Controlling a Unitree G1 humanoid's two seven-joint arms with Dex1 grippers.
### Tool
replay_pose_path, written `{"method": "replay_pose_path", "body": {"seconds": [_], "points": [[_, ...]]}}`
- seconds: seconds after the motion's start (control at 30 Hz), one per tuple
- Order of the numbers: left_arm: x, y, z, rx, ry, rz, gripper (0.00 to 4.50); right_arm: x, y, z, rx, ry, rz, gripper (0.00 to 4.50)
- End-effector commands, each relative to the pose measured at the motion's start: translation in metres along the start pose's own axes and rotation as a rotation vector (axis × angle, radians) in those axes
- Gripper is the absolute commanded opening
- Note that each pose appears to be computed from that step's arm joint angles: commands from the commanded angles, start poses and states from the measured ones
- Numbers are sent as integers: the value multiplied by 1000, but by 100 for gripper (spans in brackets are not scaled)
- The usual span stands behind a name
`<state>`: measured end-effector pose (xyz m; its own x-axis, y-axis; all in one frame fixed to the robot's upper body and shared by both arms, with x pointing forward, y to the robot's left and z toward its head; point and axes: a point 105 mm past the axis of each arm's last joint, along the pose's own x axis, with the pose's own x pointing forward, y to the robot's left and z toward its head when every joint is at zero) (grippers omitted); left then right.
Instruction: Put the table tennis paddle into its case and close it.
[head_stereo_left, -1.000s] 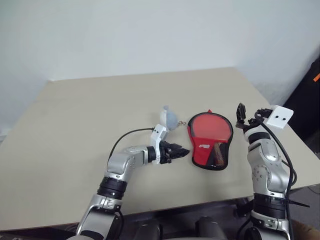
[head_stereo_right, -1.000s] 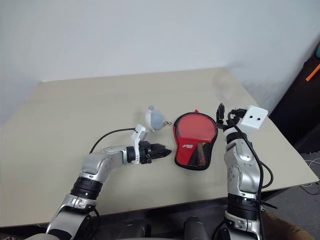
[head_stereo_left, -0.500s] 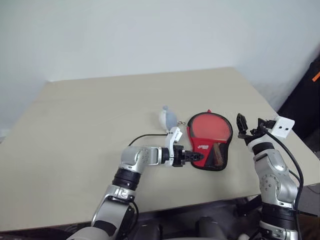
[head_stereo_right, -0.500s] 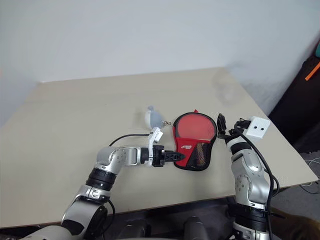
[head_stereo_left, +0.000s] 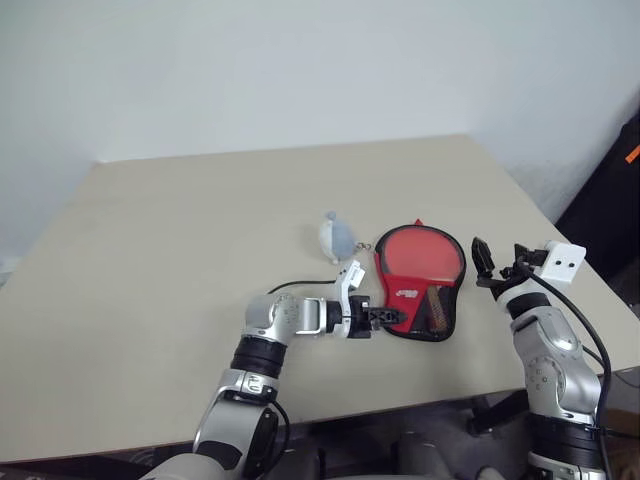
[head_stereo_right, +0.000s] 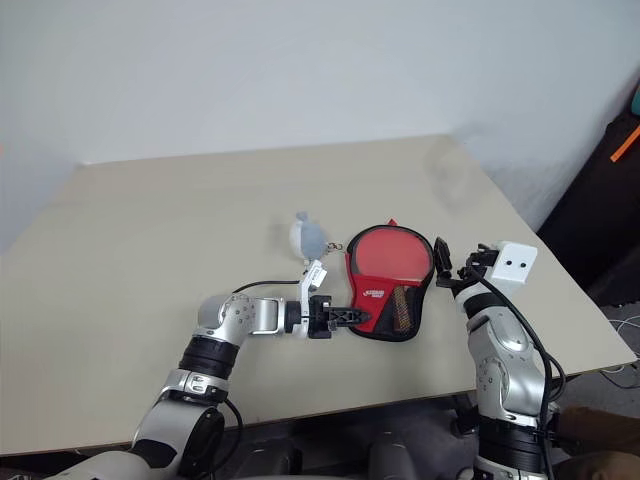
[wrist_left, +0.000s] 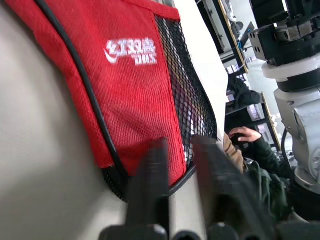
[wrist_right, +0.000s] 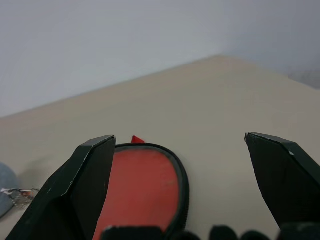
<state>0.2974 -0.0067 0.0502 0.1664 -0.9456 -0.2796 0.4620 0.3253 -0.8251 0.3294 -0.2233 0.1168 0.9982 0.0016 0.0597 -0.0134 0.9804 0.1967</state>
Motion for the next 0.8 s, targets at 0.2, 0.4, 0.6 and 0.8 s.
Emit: {"method": "replay_pose_path", "body": {"seconds": [0.2, 0.4, 0.6, 0.8], "points": [[-4, -8, 5, -30, -14, -39, 5, 1, -4, 13, -44, -68, -36, 450], [-32, -6, -3, -88, 55, -54, 5, -3, -6, 10, -46, -64, -51, 450], [-48, 11, 5, -152, -41, 27, 5, -5, -10, 6, -54, -54, -73, 450], [-34, 3, 28, 27, -121, 79, 67, -4, -12, 0, -63, -38, -92, 450]]}}
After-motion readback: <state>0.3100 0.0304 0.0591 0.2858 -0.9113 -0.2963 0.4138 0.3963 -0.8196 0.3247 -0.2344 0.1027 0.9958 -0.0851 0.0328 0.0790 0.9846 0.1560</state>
